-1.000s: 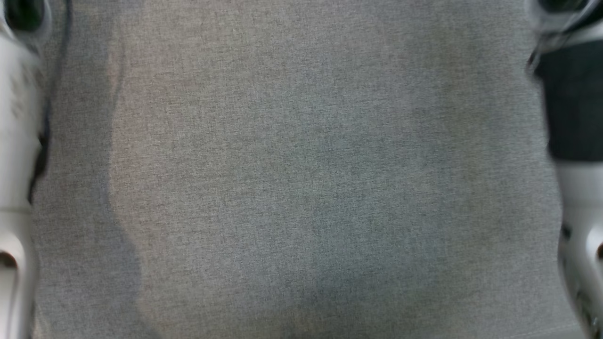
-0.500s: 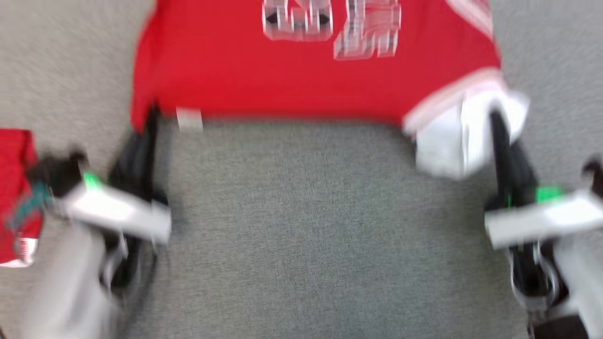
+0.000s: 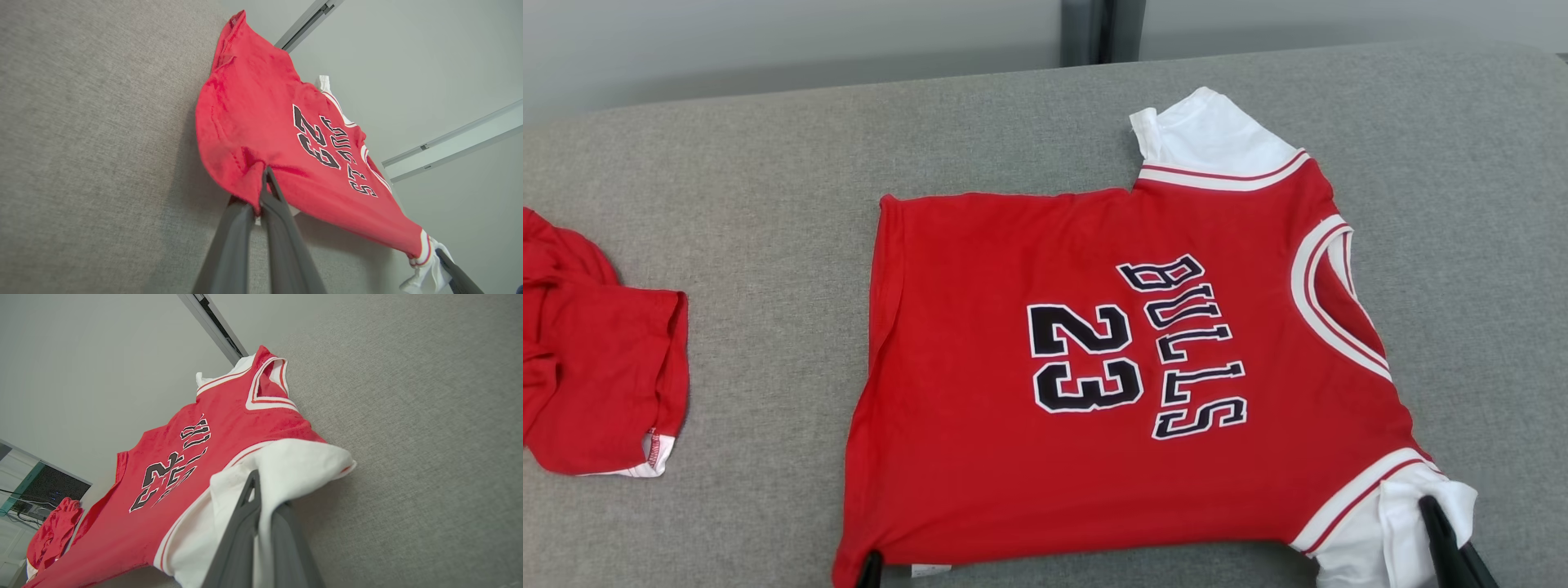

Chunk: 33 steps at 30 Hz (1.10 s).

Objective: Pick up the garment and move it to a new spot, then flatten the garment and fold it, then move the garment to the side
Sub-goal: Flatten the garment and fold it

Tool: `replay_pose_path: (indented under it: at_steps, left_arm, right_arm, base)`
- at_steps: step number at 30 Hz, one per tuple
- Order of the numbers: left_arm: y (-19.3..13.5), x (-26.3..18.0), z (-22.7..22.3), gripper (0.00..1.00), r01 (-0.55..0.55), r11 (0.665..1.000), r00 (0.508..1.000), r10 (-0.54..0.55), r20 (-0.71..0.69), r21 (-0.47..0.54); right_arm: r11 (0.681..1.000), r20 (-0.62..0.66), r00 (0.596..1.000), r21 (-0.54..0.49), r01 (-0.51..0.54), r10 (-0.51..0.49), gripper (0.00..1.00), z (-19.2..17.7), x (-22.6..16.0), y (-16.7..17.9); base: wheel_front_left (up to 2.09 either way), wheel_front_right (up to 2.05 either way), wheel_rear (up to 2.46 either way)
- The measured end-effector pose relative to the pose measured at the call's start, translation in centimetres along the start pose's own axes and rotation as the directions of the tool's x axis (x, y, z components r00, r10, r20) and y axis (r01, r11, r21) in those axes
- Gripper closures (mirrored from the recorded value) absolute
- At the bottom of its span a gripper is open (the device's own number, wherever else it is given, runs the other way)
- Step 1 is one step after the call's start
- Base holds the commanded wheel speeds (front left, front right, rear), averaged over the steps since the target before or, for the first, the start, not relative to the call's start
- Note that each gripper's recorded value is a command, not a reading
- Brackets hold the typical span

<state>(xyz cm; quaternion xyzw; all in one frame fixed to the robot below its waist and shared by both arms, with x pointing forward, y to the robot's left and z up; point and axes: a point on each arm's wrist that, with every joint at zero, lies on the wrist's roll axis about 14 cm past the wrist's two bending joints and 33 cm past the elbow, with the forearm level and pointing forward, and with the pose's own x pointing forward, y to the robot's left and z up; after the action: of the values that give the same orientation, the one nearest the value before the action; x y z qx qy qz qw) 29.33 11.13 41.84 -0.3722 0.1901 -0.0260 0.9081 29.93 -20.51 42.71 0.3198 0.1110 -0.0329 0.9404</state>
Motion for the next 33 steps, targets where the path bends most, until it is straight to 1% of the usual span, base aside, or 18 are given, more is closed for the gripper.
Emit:
replay_pose_path:
  at_steps: [2,4,5,6,7,9,12,15,19,21,26,30,31,33]
  left_arm:
    - [-0.4,0.0,0.2,1.0,0.019,1.0,1.0,-0.019,-0.019,0.024]
    - [-1.5,0.4,0.1,1.0,0.064,0.997,0.996,-0.061,-0.058,0.053]
    - [-2.2,0.8,0.6,1.0,0.095,0.993,0.994,-0.091,-0.062,0.065]
    - [-3.0,1.5,1.3,1.0,0.125,0.989,0.991,-0.12,-0.061,0.084]
    - [-3.6,2.1,2.0,1.0,0.153,0.982,0.987,-0.147,-0.064,0.112]
    - [-4.5,3.4,3.8,1.0,0.179,0.971,0.984,-0.174,-0.048,0.161]
    - [-5.9,5.1,5.3,1.0,0.219,0.954,0.976,-0.21,-0.065,0.207]
    - [-6.7,6.6,6.3,1.0,0.232,0.944,0.972,-0.22,-0.076,0.234]
    - [-6.8,8.6,6.2,1.0,0.225,0.942,0.973,-0.204,-0.108,0.248]
    - [-6.6,9.5,5.7,1.0,0.219,0.943,0.972,-0.19,-0.134,0.252]
    - [-5.0,11.3,4.9,1.0,0.189,0.943,0.972,-0.14,-0.189,0.275]
    - [-3.8,12.5,4.2,1.0,0.169,0.942,0.967,-0.102,-0.232,0.29]
    - [-3.4,12.6,3.9,1.0,0.169,0.941,0.964,-0.095,-0.249,0.294]
    - [-2.8,12.9,3.3,1.0,0.16,0.942,0.958,-0.076,-0.277,0.295]
  right_arm:
    - [0.999,-0.016,1.0,-0.045,-0.014,0.014,1.0,0.4,0.3,-0.1]
    - [0.994,-0.051,0.998,-0.101,-0.05,0.045,1.0,0.5,1.1,0.4]
    - [0.987,-0.072,0.995,-0.142,-0.081,0.071,1.0,0.6,1.7,0.9]
    - [0.973,-0.102,0.99,-0.198,-0.118,0.099,1.0,0.8,2.4,1.5]
    - [0.955,-0.137,0.983,-0.253,-0.153,0.121,1.0,0.8,3.1,2.0]
    - [0.898,-0.229,0.961,-0.373,-0.234,0.155,1.0,0.5,4.3,3.2]
    - [0.835,-0.352,0.92,-0.444,-0.326,0.172,1.0,-0.4,5.6,4.8]
    - [0.793,-0.426,0.889,-0.476,-0.38,0.17,1.0,-0.7,6.7,5.8]
    - [0.76,-0.452,0.879,-0.517,-0.394,0.148,1.0,0.2,8.5,5.9]
    - [0.755,-0.45,0.88,-0.522,-0.398,0.153,1.0,0.8,9.5,6.3]
    - [0.716,-0.504,0.854,-0.549,-0.432,0.128,1.0,0.9,11.1,6.6]
    - [0.702,-0.524,0.843,-0.556,-0.445,0.119,1.0,1.0,12.7,6.8]
    - [0.701,-0.522,0.844,-0.557,-0.445,0.121,1.0,1.1,13.2,6.9]
    - [0.689,-0.519,0.846,-0.568,-0.449,0.124,1.0,1.2,14.0,7.1]
  base:
    - [0.0,0.0,0.0]
    - [0.0,0.0,0.0]
    - [0.0,0.0,0.0]
    - [0.0,0.0,0.0]
    - [0.0,0.0,0.0]
    - [0.0,0.0,0.0]
    - [0.0,0.0,0.0]
    - [0.0,0.0,0.0]
    - [0.0,0.0,0.0]
    - [0.0,0.0,0.0]
    - [0.0,0.0,0.0]
    - [0.0,0.0,0.0]
    - [0.0,0.0,0.0]
    - [0.0,0.0,0.0]
